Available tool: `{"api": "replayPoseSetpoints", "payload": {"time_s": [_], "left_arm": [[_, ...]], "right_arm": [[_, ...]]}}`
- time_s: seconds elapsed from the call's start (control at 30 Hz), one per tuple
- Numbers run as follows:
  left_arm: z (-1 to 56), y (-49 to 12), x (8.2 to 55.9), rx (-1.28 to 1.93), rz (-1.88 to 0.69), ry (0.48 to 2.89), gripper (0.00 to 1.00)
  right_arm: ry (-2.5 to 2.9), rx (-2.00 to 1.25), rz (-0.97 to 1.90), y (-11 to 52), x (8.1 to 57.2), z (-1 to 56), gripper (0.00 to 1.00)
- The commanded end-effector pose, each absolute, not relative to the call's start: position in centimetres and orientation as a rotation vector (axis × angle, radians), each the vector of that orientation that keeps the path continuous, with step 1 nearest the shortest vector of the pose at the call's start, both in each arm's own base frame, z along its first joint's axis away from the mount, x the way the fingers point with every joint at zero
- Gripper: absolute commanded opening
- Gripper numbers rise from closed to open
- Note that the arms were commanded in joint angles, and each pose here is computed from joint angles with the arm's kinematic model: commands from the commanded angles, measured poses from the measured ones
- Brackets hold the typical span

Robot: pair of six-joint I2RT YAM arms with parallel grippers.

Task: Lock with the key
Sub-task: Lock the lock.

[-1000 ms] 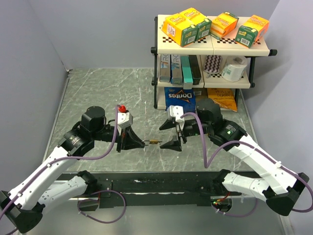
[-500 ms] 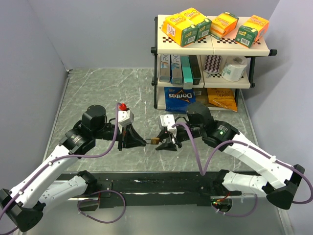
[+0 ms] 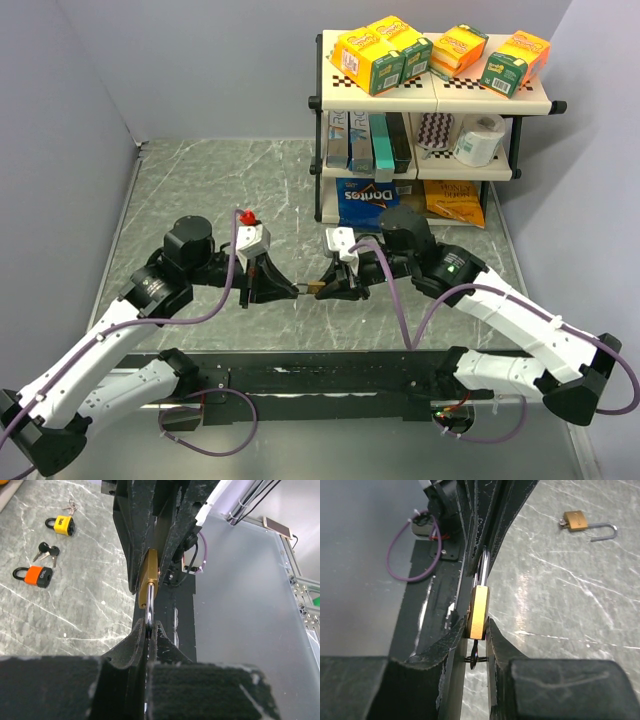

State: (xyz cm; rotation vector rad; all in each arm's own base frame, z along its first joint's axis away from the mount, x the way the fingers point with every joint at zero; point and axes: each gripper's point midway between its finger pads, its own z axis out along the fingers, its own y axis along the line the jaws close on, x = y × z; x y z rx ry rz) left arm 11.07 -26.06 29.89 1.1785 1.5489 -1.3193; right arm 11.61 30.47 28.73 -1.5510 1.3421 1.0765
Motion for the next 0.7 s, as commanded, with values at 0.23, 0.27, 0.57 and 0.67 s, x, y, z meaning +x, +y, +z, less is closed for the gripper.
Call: {"api": "replayPoseSetpoints", "payload": {"time_s": [0.23,0.27,0.57,0.67], "left_arm": [[31.7,-27.2,11.1,1.207,-1.274,1.377,0.01],[31.6,-27.1,11.3,1.219,-1.254,1.369,0.01],[30.9,-26.8,11.3,1.232,-1.217,1.371,0.01],[31.2,-27.3,11.1,1.196,-1.289,1.395,0.01]], "right_arm": [[1.206,-1.566,1.261,32.3,9.8,32.3,0.0],[1.207,-1.569,1.258,32.2,9.8,32.3,0.0],[1.231,-1.565,1.254,31.5,9.4,31.9,0.0],[1.238,-1.541,1.245,32.1,10.1,32.2,0.0]]}}
